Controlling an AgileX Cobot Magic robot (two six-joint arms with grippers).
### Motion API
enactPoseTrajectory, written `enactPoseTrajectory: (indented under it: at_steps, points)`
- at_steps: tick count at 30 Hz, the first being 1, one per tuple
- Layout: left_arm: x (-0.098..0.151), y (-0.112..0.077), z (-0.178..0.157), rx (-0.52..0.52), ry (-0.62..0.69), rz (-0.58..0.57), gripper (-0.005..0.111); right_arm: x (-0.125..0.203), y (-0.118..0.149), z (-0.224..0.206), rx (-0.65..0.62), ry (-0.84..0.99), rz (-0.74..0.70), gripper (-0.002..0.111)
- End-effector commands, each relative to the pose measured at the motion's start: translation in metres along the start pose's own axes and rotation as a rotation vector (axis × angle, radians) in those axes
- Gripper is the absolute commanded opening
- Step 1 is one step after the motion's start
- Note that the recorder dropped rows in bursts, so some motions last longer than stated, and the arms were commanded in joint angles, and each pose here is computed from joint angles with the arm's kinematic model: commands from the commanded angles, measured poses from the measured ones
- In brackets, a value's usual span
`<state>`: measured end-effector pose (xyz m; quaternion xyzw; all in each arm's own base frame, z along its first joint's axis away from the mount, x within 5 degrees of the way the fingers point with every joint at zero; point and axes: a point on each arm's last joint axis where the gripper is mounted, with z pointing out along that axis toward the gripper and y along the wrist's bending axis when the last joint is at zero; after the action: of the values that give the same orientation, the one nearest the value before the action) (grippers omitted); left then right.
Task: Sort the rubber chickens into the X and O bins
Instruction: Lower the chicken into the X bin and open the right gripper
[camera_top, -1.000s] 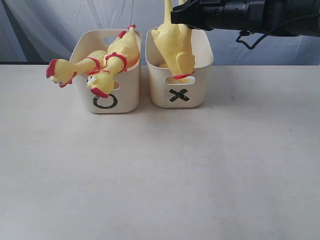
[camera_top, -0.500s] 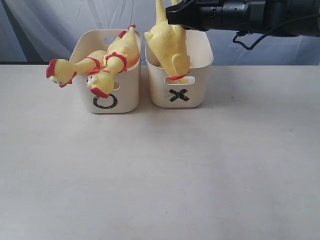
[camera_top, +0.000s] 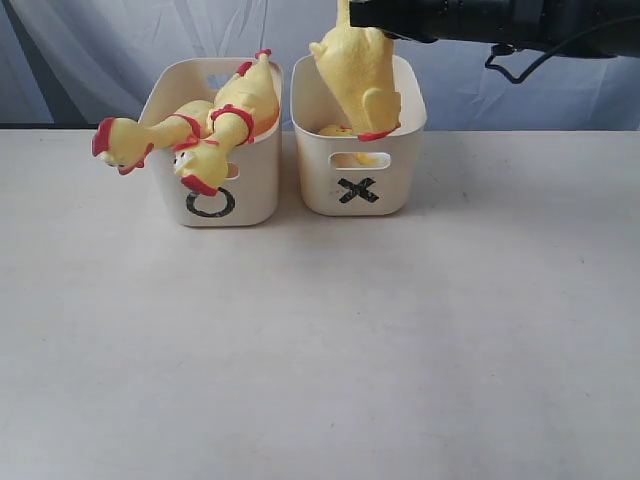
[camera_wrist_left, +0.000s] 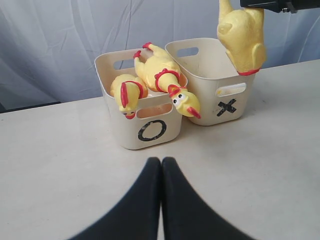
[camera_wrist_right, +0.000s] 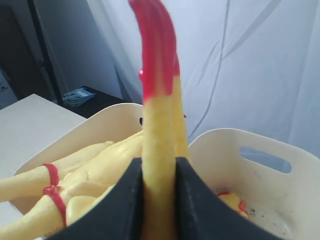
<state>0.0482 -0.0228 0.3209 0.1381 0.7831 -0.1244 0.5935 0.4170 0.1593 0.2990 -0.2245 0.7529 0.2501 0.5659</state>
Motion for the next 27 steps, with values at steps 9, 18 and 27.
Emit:
enactPoseTrajectory:
  at_steps: [9, 18, 27]
  points:
    - [0.001, 0.0, -0.001, -0.006, -0.006, -0.001, 0.0, -0.022, -0.022, -0.005, 0.142, -0.044, -0.087, -0.001]
    - [0.001, 0.0, -0.001, -0.006, -0.006, -0.001, 0.0, -0.013, -0.037, 0.017, 0.199, -0.027, -0.082, -0.001]
    - [0.001, 0.0, -0.001, -0.006, -0.006, -0.001, 0.0, 0.001, -0.051, 0.044, 0.207, -0.014, -0.078, -0.001]
